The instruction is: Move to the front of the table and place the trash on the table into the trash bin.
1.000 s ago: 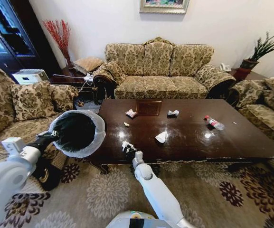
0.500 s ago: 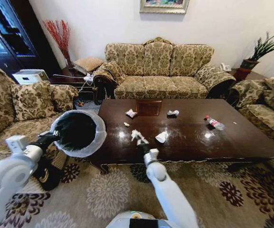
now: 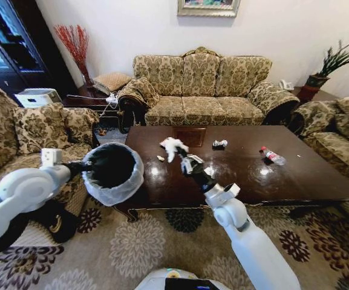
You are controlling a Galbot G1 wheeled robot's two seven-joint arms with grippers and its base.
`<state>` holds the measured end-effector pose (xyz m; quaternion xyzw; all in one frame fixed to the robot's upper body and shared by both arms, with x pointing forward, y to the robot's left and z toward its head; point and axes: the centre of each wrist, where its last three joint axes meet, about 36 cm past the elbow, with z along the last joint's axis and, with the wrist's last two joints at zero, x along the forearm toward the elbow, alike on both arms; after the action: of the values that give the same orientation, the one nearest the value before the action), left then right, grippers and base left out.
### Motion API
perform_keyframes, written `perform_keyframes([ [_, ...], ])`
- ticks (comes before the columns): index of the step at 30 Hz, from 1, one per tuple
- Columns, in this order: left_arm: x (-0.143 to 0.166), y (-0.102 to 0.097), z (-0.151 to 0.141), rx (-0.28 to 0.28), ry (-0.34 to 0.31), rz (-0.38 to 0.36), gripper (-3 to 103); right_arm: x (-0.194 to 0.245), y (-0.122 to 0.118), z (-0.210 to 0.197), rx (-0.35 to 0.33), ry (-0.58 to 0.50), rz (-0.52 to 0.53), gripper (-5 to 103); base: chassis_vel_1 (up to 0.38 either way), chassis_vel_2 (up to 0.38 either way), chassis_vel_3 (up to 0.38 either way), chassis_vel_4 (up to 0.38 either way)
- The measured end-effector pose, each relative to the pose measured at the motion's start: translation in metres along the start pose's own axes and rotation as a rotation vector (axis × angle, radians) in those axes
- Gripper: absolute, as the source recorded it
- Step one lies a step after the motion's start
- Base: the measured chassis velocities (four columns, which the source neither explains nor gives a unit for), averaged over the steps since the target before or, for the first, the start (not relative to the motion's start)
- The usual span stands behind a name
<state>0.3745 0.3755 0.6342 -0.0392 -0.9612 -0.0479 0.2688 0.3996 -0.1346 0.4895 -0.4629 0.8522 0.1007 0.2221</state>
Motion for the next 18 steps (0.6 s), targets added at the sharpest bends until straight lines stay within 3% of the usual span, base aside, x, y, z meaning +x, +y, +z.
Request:
perform_keyframes([
  [8,0.02,-0.034,0.008,0.001,-0.023,0.101,0,-0.063,0.021,0.026,-0.09,0.069,-0.135,0,0.0,0.0,0.0,0.0],
  [12,0.021,-0.034,0.012,0.017,-0.024,0.102,0,-0.077,0.02,0.035,-0.098,0.117,-0.143,0,0.0,0.0,0.0,0.0],
  [18,0.019,-0.028,0.013,0.035,-0.03,0.083,0,-0.074,0.023,0.03,-0.114,0.143,-0.157,14,0.0,0.0,0.0,0.0],
])
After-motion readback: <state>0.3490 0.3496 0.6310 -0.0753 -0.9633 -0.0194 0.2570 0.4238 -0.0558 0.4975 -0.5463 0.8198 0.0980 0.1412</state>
